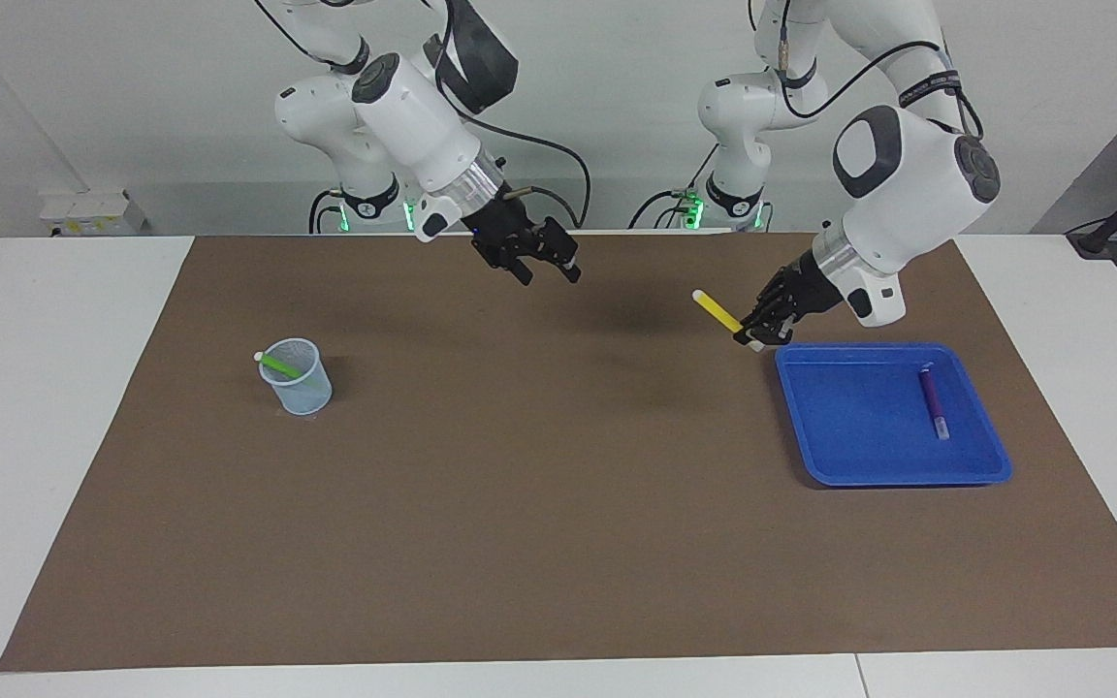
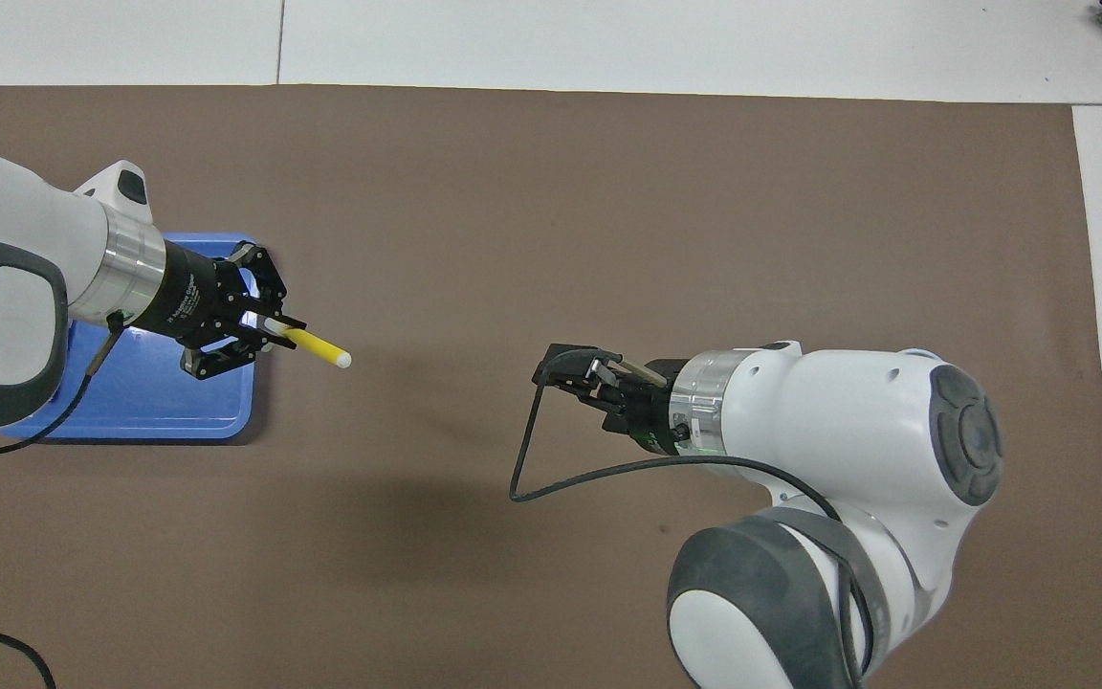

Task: Transfer and insert pens with both arms
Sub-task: 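Pass the yellow pen from the left gripper to the right gripper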

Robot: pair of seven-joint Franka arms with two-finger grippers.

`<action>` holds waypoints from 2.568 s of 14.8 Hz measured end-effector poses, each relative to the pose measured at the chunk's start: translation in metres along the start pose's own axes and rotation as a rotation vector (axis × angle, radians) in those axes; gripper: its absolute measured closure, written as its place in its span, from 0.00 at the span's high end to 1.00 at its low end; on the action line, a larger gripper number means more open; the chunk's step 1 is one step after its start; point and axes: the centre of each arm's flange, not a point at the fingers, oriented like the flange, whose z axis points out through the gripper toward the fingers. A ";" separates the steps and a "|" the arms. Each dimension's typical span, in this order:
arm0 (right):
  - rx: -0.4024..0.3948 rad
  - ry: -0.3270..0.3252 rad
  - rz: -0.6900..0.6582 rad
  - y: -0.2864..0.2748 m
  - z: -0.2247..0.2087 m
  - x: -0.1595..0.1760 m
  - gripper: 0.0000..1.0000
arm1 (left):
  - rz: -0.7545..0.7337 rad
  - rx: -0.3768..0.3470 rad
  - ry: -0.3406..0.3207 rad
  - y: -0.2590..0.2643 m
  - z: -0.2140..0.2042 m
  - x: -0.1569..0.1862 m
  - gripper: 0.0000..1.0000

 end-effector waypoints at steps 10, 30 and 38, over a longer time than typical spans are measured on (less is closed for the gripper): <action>0.214 0.080 0.119 -0.072 0.024 -0.047 1.00 | -0.224 -0.067 -0.076 -0.027 -0.004 -0.050 0.17; 0.237 0.100 0.094 -0.091 0.063 -0.056 0.41 | -0.256 -0.080 -0.080 -0.028 -0.005 -0.069 0.17; 0.231 0.099 0.096 -0.089 0.064 -0.055 0.18 | -0.257 -0.089 -0.078 -0.028 -0.007 -0.068 0.17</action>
